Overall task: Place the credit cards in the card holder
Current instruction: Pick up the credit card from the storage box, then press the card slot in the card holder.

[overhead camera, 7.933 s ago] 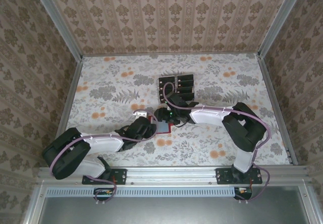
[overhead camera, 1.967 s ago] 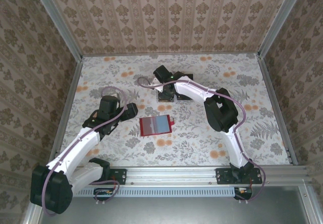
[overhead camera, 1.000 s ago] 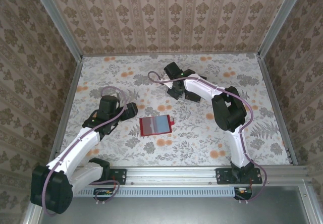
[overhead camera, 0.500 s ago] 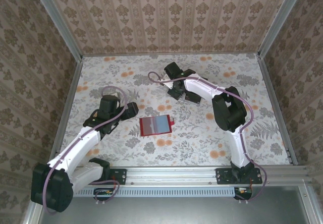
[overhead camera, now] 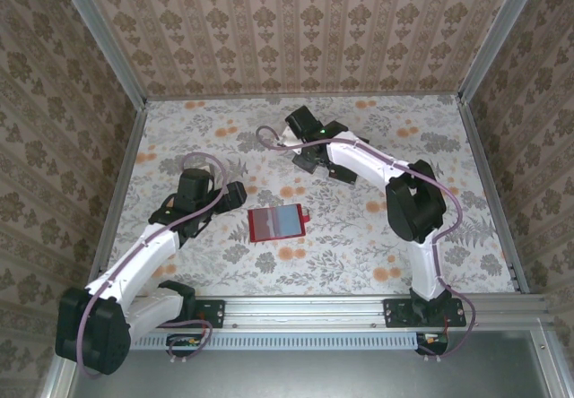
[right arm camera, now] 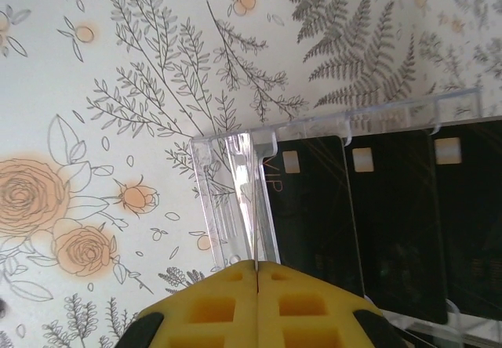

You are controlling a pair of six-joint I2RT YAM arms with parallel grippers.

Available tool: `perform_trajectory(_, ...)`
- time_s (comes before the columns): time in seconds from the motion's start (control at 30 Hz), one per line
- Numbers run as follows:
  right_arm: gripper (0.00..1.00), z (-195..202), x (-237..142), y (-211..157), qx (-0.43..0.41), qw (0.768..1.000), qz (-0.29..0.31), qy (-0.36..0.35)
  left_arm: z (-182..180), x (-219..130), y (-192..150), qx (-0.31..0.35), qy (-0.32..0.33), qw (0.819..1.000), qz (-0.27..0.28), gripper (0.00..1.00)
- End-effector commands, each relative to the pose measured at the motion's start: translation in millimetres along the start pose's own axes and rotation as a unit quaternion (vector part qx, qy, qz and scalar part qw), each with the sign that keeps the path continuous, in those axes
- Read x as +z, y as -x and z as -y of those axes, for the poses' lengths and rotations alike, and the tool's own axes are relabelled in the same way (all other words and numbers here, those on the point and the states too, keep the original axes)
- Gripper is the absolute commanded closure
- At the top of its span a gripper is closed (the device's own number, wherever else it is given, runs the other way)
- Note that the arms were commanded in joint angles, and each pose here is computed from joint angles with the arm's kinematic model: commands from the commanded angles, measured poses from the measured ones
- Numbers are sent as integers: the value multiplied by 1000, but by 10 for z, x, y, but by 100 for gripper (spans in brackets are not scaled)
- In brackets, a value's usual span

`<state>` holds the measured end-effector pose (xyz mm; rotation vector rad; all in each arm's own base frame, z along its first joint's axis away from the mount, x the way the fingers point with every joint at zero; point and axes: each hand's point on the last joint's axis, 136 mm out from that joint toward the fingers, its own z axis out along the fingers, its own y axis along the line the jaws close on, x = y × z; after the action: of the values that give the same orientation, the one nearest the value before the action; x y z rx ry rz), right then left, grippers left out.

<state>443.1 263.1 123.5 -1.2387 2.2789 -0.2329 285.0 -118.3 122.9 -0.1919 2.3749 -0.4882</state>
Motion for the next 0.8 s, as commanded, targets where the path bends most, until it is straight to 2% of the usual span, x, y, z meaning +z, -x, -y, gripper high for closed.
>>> perform_trajectory(0.0,100,99,-406,175,18,999,34,-26,-29,37,-37,13,0,1000,-6,0)
perform_trajectory(0.2,100,-200,-815,330,104,991,81,18,-64,92,-115,15,6,1000,-22,0)
perform_trajectory(0.33,100,-535,-999,340,187,974,104,78,-120,116,-187,14,15,999,-32,0)
perform_trajectory(0.43,100,-773,-1075,291,259,948,121,140,-172,140,-245,14,23,999,-37,0)
perform_trajectory(0.6,100,-1070,-1116,131,376,889,142,222,-202,218,-348,28,27,998,-52,0)
perform_trajectory(0.77,100,-1329,-992,-32,434,845,140,278,-185,312,-473,58,39,994,-81,0)
